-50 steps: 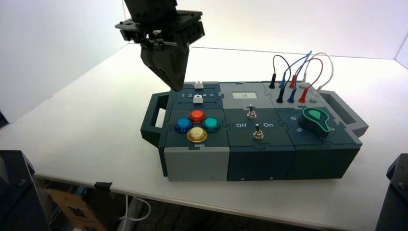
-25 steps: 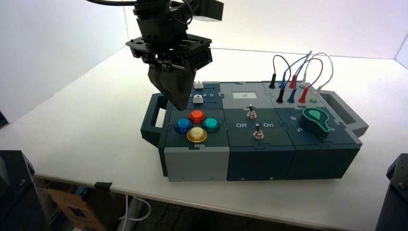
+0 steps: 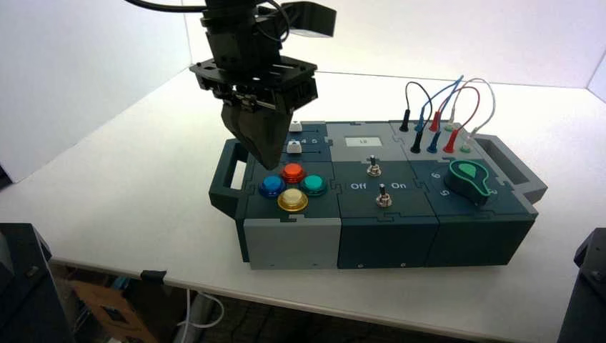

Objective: Push the blue button with the left gripper.

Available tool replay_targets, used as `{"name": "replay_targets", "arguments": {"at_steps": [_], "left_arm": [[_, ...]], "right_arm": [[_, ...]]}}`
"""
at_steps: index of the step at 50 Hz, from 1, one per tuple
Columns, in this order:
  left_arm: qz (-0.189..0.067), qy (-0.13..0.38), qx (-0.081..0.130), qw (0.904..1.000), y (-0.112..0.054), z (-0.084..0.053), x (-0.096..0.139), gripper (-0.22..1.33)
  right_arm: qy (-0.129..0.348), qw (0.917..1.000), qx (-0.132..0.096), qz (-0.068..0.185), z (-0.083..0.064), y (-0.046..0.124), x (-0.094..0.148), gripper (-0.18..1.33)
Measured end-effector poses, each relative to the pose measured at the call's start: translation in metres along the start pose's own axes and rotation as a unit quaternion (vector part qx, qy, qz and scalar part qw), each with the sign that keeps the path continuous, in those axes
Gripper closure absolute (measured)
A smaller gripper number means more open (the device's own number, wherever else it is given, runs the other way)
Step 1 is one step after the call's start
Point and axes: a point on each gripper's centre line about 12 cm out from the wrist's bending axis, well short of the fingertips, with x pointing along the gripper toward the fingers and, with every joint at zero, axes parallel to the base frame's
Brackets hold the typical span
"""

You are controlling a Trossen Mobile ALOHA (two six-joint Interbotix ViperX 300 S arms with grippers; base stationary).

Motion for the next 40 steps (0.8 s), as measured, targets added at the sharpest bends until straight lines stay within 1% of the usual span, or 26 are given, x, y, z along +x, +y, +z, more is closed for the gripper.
{"name": "replay_targets", "arguments": {"at_steps": [6, 31, 40], "left_arm": [[0.000, 0.008, 0.005, 1.0000, -0.002, -0.001, 0.004, 1.27], [0.002, 0.032, 0.003, 0.9995, 0.000, -0.004, 0.016, 1.28], [0.001, 0.033, 0.006, 0.9994, -0.001, 0.001, 0.019, 1.28]], "right_arm": [[0.000, 1.0000, -0.001, -0.001, 0.000, 0.000, 0.000, 1.29], [0.000, 1.0000, 0.000, 0.000, 0.000, 0.000, 0.000, 1.29], [0.000, 1.0000, 0.000, 0.000, 0.000, 0.000, 0.000, 1.29]]}}
